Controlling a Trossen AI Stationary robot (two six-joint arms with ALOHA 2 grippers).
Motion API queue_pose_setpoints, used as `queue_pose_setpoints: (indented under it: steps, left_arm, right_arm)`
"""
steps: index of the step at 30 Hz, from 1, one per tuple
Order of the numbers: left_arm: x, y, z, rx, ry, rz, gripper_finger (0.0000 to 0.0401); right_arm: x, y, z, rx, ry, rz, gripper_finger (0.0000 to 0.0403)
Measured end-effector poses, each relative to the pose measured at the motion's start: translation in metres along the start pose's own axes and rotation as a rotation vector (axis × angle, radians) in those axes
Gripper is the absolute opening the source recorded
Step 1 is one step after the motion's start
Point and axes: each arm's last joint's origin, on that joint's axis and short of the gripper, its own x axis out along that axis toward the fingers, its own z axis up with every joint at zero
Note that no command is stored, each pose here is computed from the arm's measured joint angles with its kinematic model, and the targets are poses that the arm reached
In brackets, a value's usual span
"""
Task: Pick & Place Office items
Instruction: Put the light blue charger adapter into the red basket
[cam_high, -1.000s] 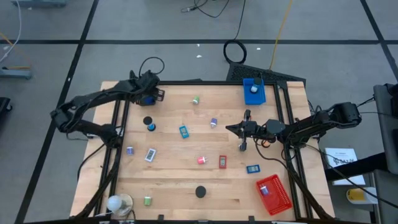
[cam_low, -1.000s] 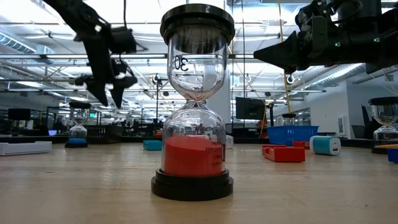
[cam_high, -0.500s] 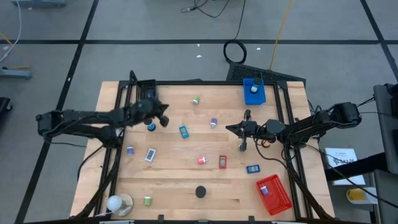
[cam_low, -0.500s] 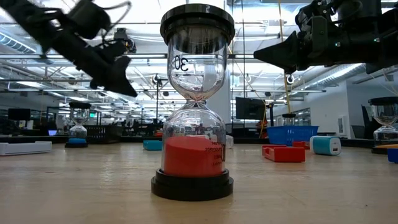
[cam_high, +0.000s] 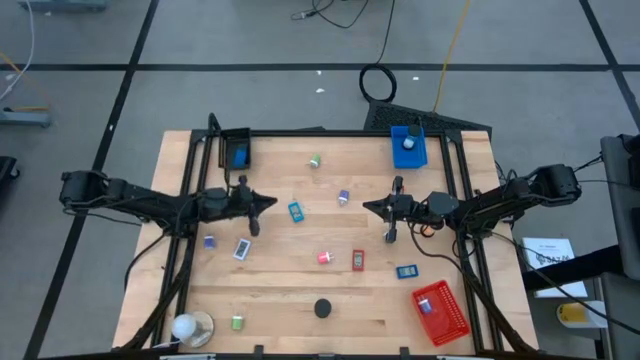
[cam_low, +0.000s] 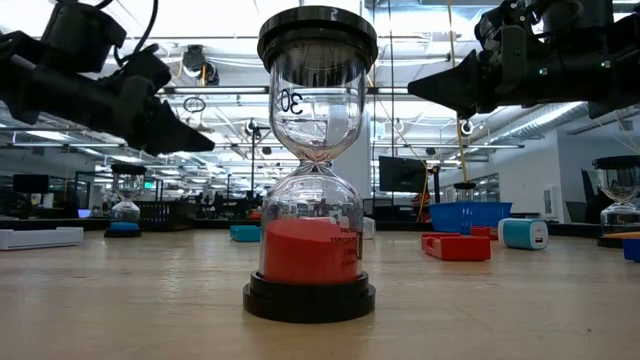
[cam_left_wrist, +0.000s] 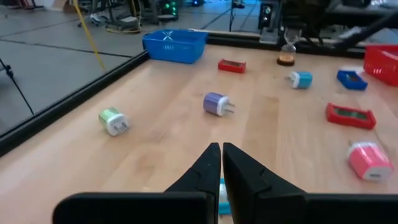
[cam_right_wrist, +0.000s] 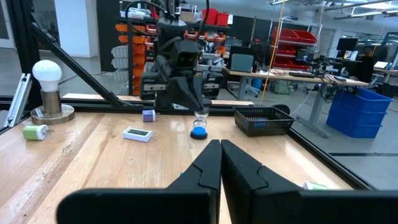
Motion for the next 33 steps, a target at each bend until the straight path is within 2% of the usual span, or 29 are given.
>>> queue_pose_setpoints:
  steps: [7,10,16,23,29,33]
  left_arm:
    - [-0.006,-0.007,-0.008,0.112,-0.006,0.007,0.0026]
    - [-0.013,-0.005,-0.015,0.09,-0.064,0.0,0.0026]
    - [-0.015,-0.009,-0.016,0.09,-0.071,-0.055,0.0026]
    - [-0.015,-0.011,-0.017,0.084,-0.06,-0.065,0.0026]
    - [-0.015,-0.011,-0.017,0.079,-0.062,-0.065,0.0026]
    - [-0.015,-0.011,-0.017,0.079,-0.061,-0.065,0.0026]
  right_arm:
    - [0.0,0.0,0.0,0.0,-0.001,0.0,0.0004]
    - [0.0,0.0,0.0,0.001,-0.003,0.0,0.0004]
    - [0.0,0.0,0.0,0.001,-0.003,0.001,0.0004]
    - [0.0,0.0,0.008,0.016,-0.084,0.022,0.0005]
    - [0.001,-0.001,0.02,0.12,-0.183,0.019,0.0002]
    - [0.014,0.001,0.025,0.123,-0.098,0.013,0.0001]
